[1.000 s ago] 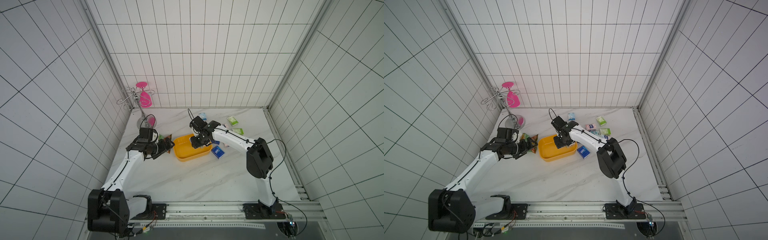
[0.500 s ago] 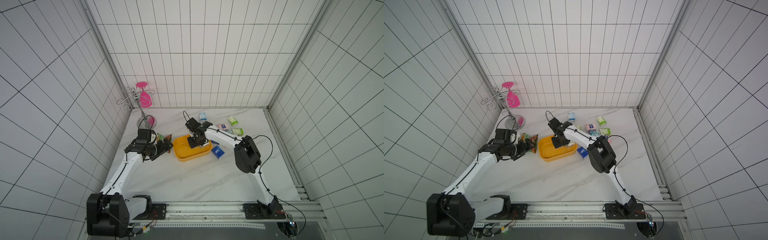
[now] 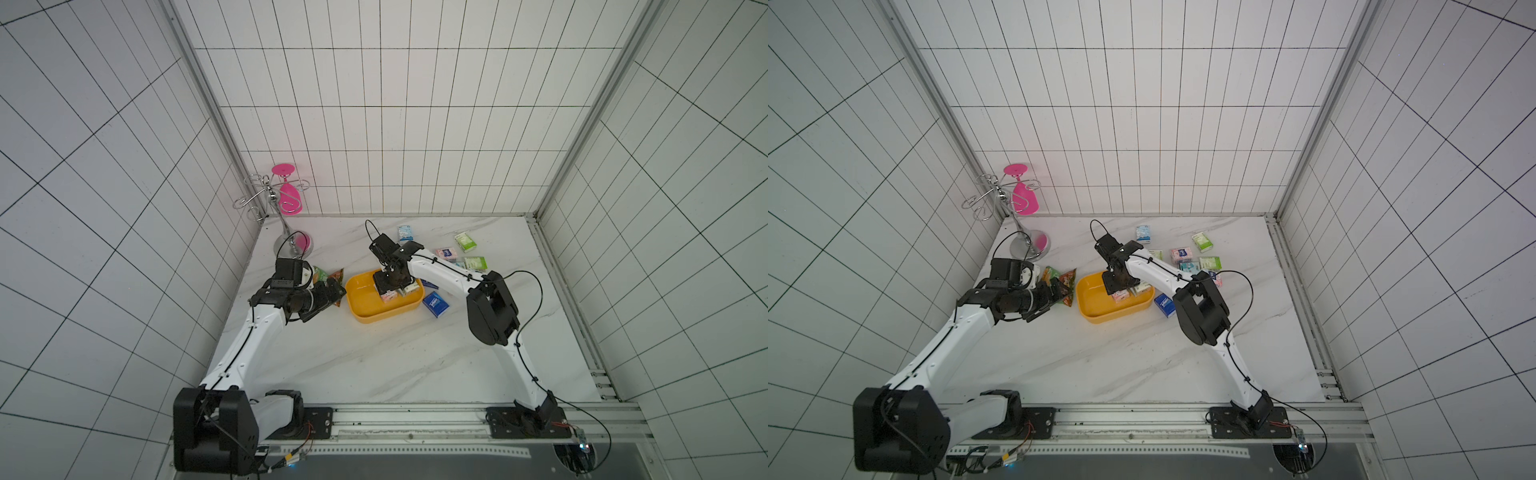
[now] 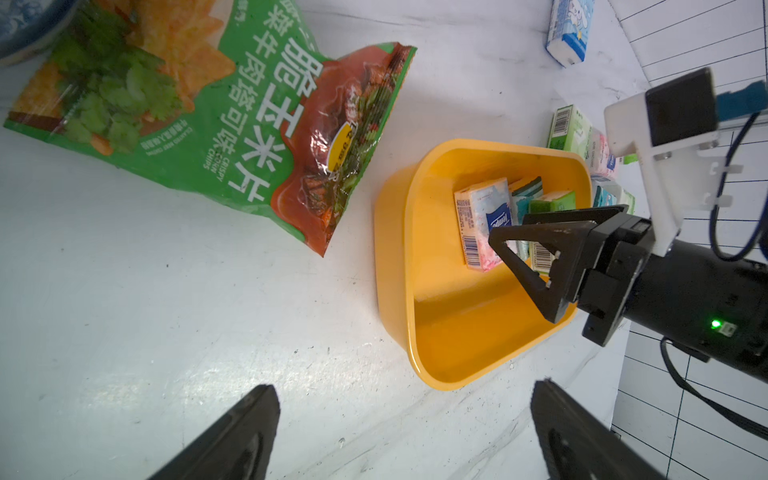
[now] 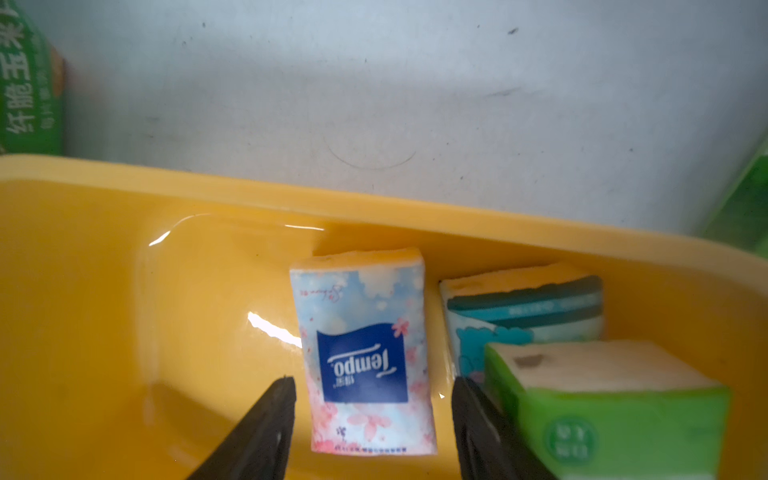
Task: Put the pocket tissues into the storage box
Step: Place the pocket tissues in the storage box, then pick up the pocket tissues from the center of the board.
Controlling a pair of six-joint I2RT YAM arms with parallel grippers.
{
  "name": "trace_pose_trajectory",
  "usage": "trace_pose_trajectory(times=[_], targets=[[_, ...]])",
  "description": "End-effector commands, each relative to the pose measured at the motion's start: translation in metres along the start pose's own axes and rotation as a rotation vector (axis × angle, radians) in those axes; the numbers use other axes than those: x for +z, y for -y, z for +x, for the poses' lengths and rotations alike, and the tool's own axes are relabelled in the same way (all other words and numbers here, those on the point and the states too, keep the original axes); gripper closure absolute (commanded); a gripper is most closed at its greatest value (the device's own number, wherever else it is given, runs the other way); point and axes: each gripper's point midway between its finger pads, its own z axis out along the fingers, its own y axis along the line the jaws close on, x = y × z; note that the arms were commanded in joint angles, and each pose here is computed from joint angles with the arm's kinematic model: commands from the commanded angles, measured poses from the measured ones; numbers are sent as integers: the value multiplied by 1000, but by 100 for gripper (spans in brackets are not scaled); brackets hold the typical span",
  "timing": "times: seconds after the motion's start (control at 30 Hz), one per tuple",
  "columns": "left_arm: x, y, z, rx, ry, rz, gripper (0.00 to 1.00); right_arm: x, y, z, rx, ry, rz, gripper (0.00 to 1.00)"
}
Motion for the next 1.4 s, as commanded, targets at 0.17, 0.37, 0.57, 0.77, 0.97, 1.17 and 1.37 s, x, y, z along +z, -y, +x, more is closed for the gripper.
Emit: trace_pose_trajectory(times=[0.17,0.37,0.57,0.77,0.97,1.17,1.37], targets=[[-2,8,-5,24,7,34,3,-99,15,-1,-13,129,-17,37],[1,15,-8,21,-7,59,3,-121,51,42,-14,86,-48,38],[3,20,-12,21,-18,67,3,-118,94,97,-1,-5,-57,35],[7,25,-12,30,-35,69,3,-106,127,131,-14,-78,-36,27],[9,26,-11,28,-46,67,2,-87,135,134,-56,-108,3,23],[9,25,-11,28,-48,60,3,-59,129,122,-97,-113,41,18],[9,23,-11,32,-47,50,3,-42,124,116,-127,-120,60,15]])
